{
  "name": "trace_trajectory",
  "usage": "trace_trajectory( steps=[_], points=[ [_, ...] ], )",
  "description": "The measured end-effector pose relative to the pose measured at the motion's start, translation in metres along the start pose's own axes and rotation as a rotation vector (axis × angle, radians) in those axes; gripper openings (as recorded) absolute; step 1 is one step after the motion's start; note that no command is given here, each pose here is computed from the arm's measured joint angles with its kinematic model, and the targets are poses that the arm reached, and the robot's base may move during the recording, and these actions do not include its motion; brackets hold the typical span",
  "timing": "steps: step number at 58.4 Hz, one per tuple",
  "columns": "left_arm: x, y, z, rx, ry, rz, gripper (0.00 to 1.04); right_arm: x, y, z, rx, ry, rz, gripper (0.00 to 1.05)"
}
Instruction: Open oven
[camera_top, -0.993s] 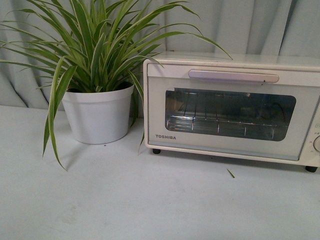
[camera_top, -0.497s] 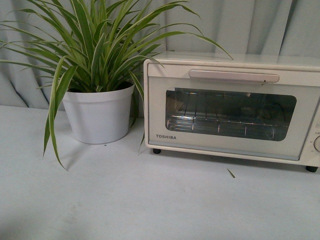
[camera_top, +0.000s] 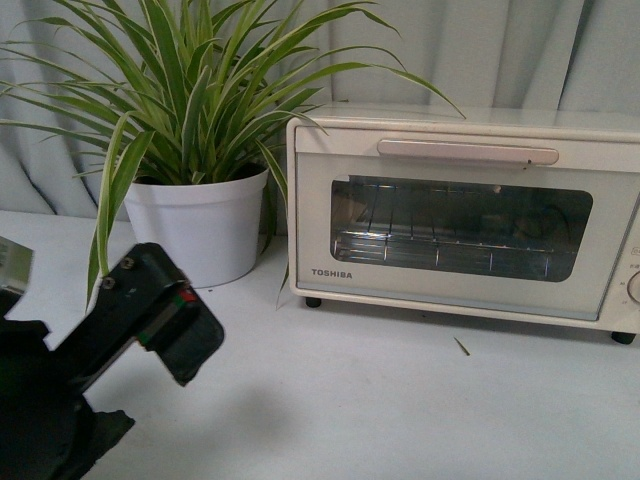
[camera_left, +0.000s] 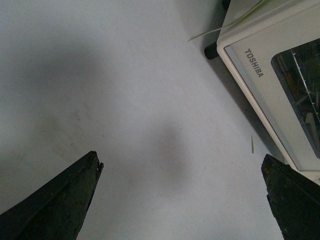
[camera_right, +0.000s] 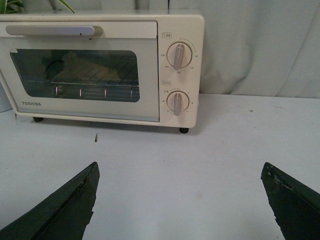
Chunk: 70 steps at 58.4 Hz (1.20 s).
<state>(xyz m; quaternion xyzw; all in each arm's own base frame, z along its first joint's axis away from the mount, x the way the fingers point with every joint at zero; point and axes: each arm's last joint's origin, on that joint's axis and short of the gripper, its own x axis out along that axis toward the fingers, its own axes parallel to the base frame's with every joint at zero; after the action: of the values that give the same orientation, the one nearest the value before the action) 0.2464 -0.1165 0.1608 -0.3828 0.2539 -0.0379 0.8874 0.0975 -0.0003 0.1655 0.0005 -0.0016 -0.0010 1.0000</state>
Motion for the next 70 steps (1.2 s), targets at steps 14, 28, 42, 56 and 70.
trace_trajectory(
  steps=[14,28,42,56,70],
  points=[
    [0.035,-0.011,-0.006,-0.017,0.043,0.012,0.98,0.000,0.000,0.000,0.000,0.000,0.000,0.95],
    [0.056,-0.024,-0.013,-0.053,0.070,-0.005,0.98,0.000,0.000,0.000,0.000,0.000,0.000,0.95],
    [0.063,-0.025,-0.012,-0.072,0.076,-0.006,0.98,0.006,0.002,0.001,0.090,0.067,0.166,0.95],
    [0.063,-0.026,-0.012,-0.075,0.076,-0.006,0.98,0.054,0.019,0.048,0.055,0.130,0.163,0.95],
    [0.062,-0.028,-0.014,-0.072,0.078,-0.012,0.98,0.111,0.046,0.079,0.077,0.224,0.131,0.95]
  ],
)
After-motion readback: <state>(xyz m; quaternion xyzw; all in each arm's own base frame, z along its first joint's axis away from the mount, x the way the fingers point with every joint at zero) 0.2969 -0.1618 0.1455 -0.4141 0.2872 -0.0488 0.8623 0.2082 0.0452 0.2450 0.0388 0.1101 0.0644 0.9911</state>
